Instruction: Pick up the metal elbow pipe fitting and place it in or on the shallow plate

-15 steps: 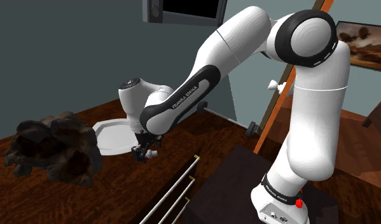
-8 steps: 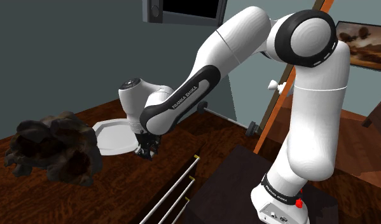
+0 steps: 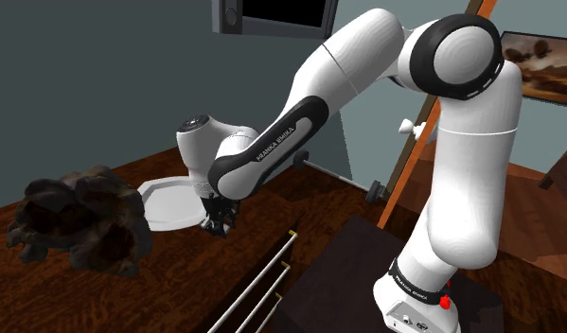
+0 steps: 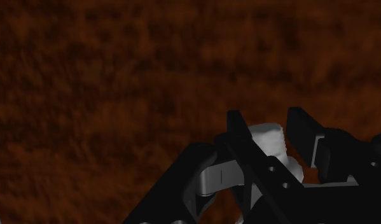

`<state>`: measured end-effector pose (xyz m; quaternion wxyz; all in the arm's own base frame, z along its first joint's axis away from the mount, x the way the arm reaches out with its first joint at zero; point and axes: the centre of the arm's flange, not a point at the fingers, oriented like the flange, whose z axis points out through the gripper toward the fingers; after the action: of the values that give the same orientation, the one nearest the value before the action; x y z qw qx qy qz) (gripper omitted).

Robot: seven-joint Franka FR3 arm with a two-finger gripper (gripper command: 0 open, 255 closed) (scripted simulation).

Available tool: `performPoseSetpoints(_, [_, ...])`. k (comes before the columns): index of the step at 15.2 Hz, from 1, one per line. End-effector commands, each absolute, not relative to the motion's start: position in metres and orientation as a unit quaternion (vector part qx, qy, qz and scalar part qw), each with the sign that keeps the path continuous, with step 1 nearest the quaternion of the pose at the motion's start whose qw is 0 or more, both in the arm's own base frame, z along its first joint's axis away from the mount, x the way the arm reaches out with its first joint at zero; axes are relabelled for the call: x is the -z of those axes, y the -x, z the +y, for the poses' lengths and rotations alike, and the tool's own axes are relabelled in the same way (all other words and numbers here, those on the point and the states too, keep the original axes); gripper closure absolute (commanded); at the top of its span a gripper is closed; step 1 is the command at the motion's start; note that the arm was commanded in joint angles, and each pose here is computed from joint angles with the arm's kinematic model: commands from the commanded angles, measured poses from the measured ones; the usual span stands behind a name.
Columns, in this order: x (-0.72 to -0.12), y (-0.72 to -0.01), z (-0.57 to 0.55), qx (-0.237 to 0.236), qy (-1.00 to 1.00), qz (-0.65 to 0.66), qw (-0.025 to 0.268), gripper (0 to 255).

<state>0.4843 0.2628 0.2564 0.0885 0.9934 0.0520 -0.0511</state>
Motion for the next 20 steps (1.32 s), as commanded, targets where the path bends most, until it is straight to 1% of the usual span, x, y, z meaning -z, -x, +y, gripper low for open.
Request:
performPoseSetpoints(1, [-0.265, -0.484, 0.263, 0.05, -0.993, 0.052, 0.088, 255])
performPoseSetpoints(16, [-0.344, -0.484, 0.263, 0.05, -0.993, 0.052, 0.088, 255])
performPoseSetpoints(20, [-0.345, -0.537, 0.27, 0.05, -0.993, 0.052, 0.088, 255])
